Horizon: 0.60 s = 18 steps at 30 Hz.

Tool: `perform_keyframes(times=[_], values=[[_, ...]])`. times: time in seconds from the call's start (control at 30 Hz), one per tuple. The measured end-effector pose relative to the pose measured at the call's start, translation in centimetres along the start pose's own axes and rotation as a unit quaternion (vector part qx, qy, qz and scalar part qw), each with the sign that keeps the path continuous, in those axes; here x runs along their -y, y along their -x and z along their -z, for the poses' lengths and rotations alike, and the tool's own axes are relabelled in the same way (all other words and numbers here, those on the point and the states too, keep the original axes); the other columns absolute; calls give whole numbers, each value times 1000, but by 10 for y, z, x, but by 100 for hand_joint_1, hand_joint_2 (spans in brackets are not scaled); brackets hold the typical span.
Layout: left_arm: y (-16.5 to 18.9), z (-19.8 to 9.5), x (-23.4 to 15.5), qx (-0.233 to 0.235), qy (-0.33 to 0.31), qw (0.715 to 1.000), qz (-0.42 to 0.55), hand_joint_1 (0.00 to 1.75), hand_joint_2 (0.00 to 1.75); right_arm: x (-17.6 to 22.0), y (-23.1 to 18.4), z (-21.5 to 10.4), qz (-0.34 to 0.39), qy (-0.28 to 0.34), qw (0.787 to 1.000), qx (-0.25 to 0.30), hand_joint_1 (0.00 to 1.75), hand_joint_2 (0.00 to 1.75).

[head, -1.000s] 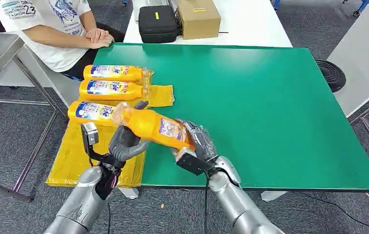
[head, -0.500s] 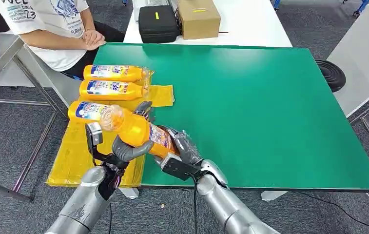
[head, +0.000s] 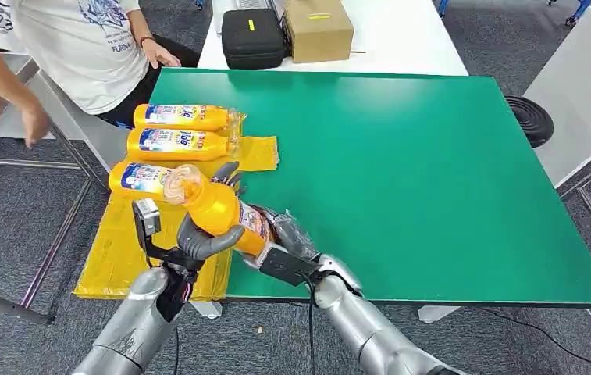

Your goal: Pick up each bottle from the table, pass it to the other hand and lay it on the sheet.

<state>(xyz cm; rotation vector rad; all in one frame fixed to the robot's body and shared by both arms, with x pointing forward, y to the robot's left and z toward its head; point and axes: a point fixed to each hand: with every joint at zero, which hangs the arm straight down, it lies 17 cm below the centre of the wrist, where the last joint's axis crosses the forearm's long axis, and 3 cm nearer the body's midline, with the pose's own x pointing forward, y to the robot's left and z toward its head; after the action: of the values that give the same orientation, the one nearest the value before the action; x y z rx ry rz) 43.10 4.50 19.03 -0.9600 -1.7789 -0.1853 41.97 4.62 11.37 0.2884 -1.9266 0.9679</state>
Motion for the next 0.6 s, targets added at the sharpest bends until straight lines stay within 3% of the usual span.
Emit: perform_keyframes(times=[0.6], values=[[0, -5, -4, 6, -8, 1000, -12, 175, 175, -10, 5, -1, -2, -26, 1000, -7, 175, 175]])
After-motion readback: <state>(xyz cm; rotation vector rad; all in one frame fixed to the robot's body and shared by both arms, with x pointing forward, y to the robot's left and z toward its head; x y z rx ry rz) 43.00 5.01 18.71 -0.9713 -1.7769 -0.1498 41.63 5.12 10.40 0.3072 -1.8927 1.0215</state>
